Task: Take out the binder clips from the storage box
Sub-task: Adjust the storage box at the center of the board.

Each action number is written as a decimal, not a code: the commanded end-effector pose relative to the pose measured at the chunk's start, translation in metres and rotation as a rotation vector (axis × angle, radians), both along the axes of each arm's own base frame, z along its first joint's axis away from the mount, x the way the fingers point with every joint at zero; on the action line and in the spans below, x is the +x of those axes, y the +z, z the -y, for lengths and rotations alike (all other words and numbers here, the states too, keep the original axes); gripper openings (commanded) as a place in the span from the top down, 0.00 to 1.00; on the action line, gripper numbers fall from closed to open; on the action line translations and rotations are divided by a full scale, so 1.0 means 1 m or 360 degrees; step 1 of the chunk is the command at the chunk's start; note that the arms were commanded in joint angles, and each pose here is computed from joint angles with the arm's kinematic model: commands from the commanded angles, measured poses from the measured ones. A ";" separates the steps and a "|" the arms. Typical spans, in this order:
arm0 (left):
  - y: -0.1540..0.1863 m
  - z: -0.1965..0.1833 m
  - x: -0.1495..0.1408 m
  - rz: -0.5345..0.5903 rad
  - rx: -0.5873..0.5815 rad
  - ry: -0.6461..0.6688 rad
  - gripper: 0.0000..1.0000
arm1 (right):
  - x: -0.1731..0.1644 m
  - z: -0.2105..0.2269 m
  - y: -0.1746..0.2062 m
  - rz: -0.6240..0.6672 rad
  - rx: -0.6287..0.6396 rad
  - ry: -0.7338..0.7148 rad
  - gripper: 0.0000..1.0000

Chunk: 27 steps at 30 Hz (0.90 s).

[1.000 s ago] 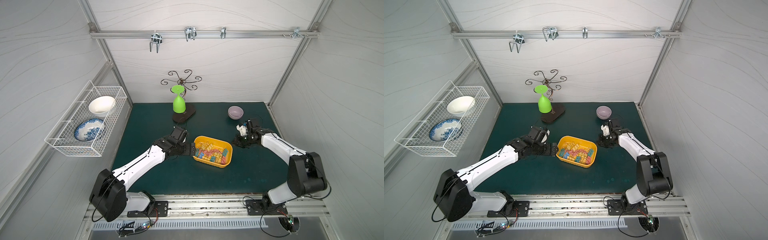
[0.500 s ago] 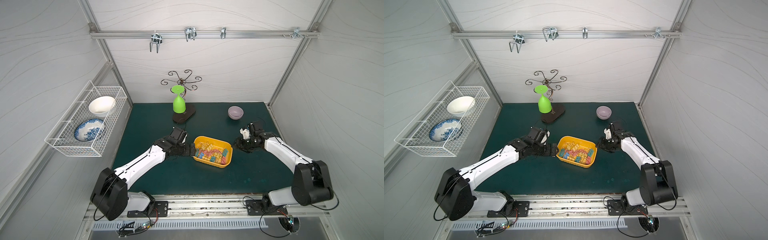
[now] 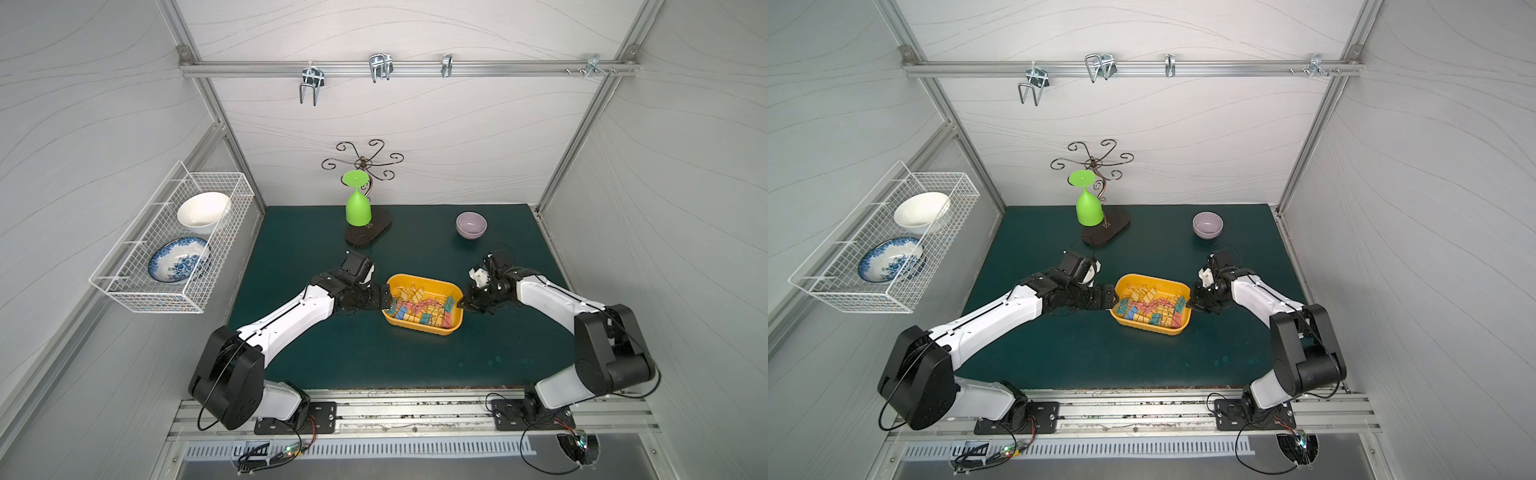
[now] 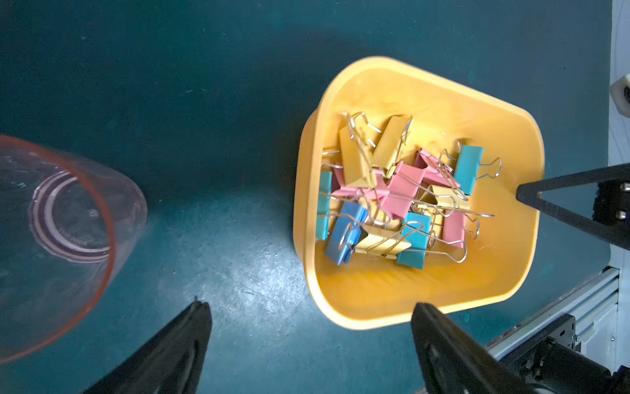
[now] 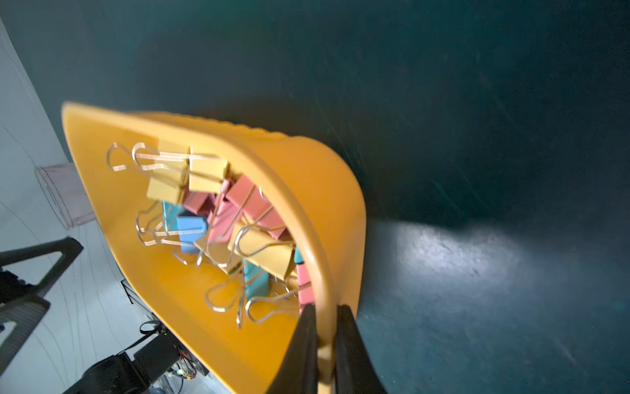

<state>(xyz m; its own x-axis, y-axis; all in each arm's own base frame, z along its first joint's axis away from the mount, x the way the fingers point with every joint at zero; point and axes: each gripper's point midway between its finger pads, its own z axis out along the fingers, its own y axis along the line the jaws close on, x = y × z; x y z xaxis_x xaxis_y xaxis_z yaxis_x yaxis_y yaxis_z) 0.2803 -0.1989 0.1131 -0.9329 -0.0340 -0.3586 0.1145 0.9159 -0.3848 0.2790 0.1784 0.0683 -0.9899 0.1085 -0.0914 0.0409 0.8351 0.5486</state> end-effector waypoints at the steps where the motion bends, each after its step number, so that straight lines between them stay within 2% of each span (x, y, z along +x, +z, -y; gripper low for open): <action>1: 0.020 0.001 0.006 0.0107 -0.0053 -0.0002 0.04 | 0.020 -0.013 0.010 0.0097 0.0011 0.0101 0.90; 10: 0.023 -0.004 0.002 0.0131 -0.0052 0.0016 0.04 | 0.062 -0.027 0.016 0.0181 -0.0021 0.0180 0.90; 18: 0.031 -0.002 0.001 0.0162 -0.0069 -0.0040 0.04 | 0.073 -0.048 0.014 0.0183 -0.0016 0.0454 0.88; 20: 0.033 -0.001 0.001 0.0171 -0.0071 -0.0046 0.04 | 0.075 -0.046 0.014 0.0183 -0.0043 0.0472 0.85; 23: 0.037 0.002 0.000 0.0179 -0.0090 -0.0077 0.04 | 0.082 -0.040 0.019 0.0183 -0.0117 0.0448 0.75; 26: 0.042 0.005 -0.002 0.0199 -0.0106 -0.0132 0.02 | 0.089 -0.033 0.045 0.0191 -0.0186 0.0339 0.65; 27: 0.045 0.004 -0.002 0.0215 -0.0106 -0.0131 0.02 | 0.090 -0.033 0.055 0.0213 -0.0230 0.0325 0.65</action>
<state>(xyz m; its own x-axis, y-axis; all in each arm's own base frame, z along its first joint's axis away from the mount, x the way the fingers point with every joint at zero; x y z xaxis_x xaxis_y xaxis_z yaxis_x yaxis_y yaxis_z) 0.2742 -0.1973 0.1350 -0.9066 -0.0093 -0.4218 0.1798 0.8959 -0.4062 0.3714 0.2175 0.0978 -0.9665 -0.1320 -0.2203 -0.2233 0.8558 0.4667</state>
